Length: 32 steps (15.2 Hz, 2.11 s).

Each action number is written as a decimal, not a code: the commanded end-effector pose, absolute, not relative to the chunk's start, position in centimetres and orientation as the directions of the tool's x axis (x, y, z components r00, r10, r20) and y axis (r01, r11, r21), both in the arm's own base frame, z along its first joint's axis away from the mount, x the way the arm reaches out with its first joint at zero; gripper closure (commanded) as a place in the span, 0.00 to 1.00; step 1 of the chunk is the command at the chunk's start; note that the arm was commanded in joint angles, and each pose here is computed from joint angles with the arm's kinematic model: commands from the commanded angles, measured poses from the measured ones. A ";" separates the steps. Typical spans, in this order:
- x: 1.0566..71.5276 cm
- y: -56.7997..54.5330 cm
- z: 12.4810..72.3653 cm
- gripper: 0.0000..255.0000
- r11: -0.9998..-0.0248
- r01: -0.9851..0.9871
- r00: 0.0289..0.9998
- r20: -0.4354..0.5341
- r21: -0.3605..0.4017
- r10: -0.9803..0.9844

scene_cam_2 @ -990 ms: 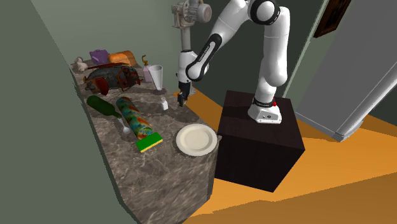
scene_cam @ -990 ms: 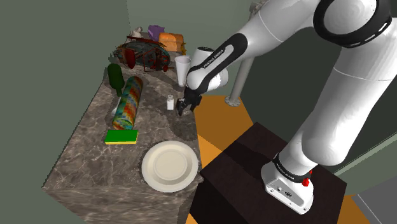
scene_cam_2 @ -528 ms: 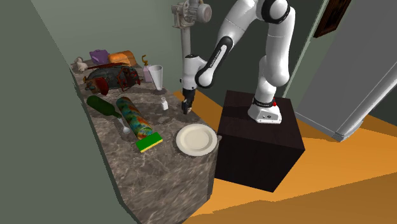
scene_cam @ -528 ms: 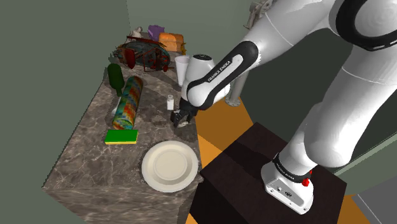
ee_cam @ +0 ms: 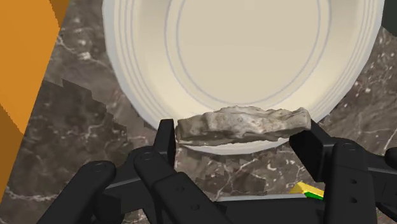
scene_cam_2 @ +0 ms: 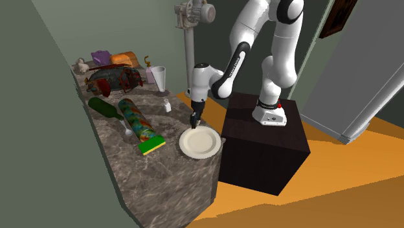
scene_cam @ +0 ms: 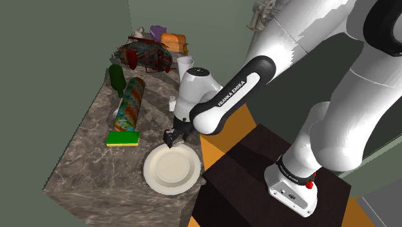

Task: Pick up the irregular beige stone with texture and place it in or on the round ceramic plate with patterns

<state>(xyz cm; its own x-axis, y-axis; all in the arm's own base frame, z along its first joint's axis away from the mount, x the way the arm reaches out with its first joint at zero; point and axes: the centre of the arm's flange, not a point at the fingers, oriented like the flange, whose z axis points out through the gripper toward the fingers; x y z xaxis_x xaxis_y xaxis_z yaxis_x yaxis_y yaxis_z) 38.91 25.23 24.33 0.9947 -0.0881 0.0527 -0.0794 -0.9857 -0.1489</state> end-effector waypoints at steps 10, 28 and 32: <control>35.7 29.9 20.7 1.00 -0.985 -0.082 0.995 0.053 -0.149 -0.090; 35.8 29.9 17.2 0.00 -0.985 -0.082 0.995 0.053 -0.149 -0.090; 35.7 29.7 18.5 0.00 -0.985 -0.082 0.995 0.053 -0.149 -0.090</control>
<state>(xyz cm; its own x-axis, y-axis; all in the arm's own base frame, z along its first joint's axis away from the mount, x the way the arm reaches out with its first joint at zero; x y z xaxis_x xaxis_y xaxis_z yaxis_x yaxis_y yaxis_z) 35.66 29.83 17.76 0.9945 -0.0905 0.0524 -0.0818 -0.9854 -0.1492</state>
